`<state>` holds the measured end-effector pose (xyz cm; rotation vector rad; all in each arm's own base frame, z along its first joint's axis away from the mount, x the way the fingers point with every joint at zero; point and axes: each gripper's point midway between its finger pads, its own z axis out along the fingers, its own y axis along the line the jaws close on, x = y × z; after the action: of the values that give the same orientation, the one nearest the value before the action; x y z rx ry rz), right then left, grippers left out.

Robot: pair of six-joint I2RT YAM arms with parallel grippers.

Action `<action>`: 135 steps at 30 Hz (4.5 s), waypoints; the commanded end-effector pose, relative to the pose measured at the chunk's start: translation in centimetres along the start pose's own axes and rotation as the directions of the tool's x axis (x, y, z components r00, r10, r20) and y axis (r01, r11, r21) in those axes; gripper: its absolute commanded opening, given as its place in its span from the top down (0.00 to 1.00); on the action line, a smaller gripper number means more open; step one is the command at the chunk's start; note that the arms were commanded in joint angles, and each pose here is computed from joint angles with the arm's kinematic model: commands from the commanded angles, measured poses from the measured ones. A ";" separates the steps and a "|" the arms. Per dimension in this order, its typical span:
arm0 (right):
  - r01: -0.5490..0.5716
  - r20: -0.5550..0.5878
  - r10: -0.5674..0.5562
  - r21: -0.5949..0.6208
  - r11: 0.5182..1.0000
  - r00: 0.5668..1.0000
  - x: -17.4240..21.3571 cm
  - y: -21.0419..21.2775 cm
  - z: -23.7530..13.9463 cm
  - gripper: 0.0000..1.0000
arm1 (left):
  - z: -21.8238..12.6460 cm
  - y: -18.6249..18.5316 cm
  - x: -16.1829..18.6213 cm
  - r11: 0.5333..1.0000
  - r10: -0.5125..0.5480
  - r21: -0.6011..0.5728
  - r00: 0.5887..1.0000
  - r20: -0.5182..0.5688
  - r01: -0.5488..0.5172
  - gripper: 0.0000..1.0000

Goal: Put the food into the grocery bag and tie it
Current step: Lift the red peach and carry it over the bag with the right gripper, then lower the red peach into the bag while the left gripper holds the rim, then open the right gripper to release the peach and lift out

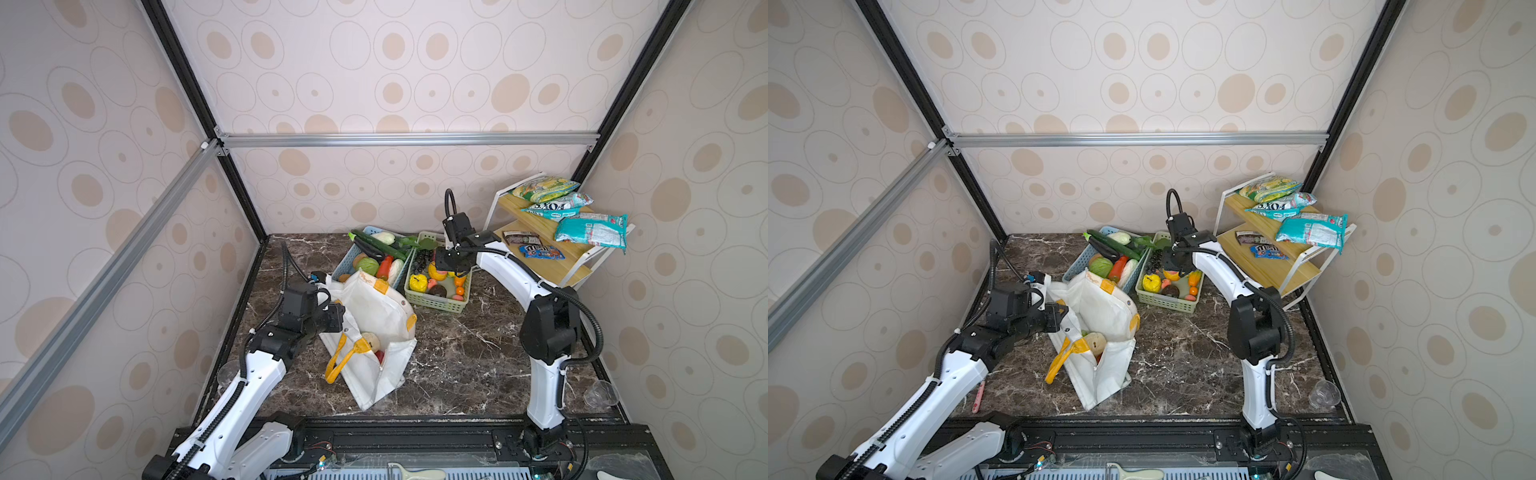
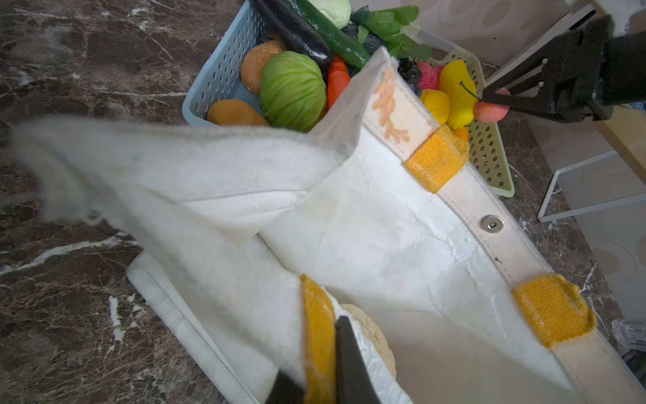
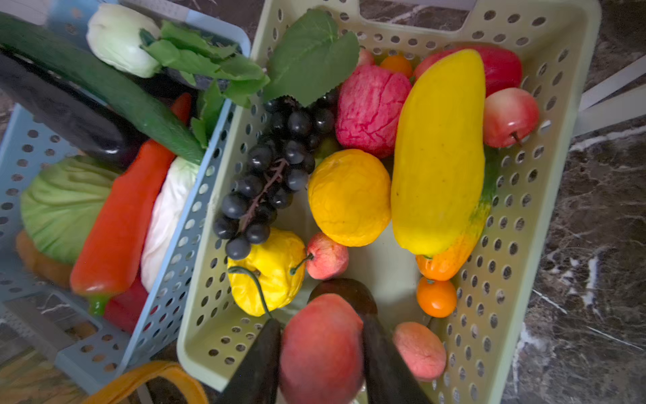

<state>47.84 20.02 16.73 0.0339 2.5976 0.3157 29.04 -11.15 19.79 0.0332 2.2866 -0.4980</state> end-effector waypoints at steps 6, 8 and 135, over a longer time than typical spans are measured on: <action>0.020 0.037 -0.011 -0.234 0.972 0.999 0.3 4.4 -4.8 0.61 | -1.0 -0.5 -1.7 1.000 0.007 0.007 0.998 0.059 -0.007 1.00; 0.028 0.042 -0.017 -0.287 0.957 0.999 0.6 5.6 -5.8 0.61 | -1.0 -0.4 -1.7 1.000 0.005 0.006 0.998 0.061 -0.005 1.00; 0.272 0.150 -0.236 -0.307 0.912 0.960 8.4 13.8 -10.8 0.26 | -1.0 0.6 -1.5 0.999 -0.013 -0.044 0.997 0.075 0.016 1.00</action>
<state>34.43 33.68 23.88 -0.4289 2.3913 0.6508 29.06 -10.61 20.03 0.0053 2.2741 -0.4713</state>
